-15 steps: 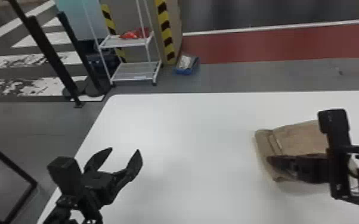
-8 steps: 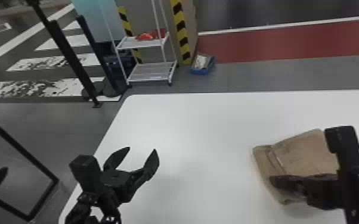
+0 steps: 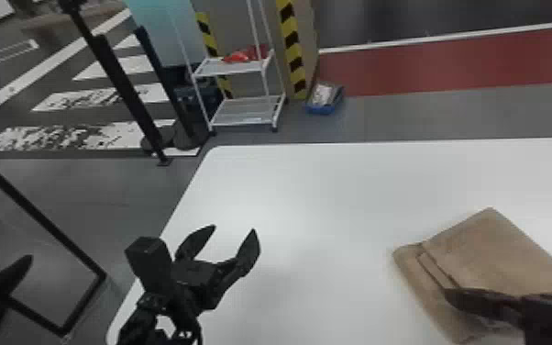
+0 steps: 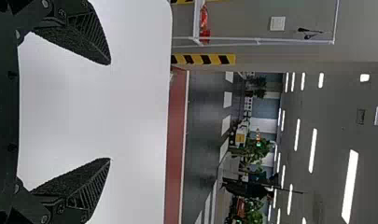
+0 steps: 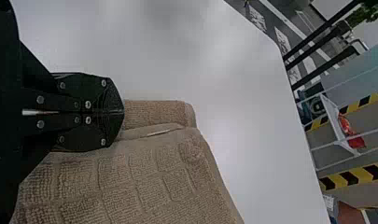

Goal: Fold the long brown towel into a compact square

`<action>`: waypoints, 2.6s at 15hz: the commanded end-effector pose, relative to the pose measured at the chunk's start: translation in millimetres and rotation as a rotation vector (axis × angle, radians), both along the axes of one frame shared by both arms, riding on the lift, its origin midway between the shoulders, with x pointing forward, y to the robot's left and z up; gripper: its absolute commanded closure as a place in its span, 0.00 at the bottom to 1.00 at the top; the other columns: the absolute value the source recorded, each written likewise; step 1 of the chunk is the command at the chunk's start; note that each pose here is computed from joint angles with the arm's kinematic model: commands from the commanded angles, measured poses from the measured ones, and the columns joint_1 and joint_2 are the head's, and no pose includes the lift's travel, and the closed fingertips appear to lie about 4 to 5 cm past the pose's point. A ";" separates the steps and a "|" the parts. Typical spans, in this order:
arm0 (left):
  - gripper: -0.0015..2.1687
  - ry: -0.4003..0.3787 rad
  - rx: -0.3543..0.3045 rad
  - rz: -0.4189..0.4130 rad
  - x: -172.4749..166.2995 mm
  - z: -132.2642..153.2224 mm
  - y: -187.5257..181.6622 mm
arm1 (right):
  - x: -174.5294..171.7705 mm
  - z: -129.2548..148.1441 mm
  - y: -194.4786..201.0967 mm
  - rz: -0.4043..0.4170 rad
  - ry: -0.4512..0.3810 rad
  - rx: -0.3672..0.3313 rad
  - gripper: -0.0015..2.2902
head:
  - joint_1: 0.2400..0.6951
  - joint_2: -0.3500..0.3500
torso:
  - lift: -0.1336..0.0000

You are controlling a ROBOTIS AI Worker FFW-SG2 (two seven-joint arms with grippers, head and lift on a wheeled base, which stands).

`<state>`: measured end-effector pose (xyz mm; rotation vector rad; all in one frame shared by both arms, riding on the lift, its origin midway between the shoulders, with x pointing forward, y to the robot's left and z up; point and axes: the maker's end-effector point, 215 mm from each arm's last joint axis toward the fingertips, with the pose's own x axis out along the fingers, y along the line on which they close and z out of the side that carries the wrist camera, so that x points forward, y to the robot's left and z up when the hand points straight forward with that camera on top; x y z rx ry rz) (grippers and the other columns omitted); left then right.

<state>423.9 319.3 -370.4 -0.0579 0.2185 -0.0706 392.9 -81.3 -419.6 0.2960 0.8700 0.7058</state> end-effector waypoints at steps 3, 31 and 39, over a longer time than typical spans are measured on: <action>0.08 -0.012 -0.002 -0.001 1.6 6.8 -2.3 | -12.9 38.0 -42.0 -0.086 0.012 0.068 0.99 | 1.00 0.93 | 0.07; 0.08 -0.056 -0.035 0.025 20.5 -1.9 0.2 | 122.7 -22.6 -130.6 -0.275 0.132 -0.338 0.99 | 1.00 0.68 | 0.07; 0.08 -0.055 -0.032 0.040 18.4 -4.8 11.1 | 173.9 -12.0 -135.6 -0.251 -0.002 -0.397 0.99 | 1.00 0.68 | 0.07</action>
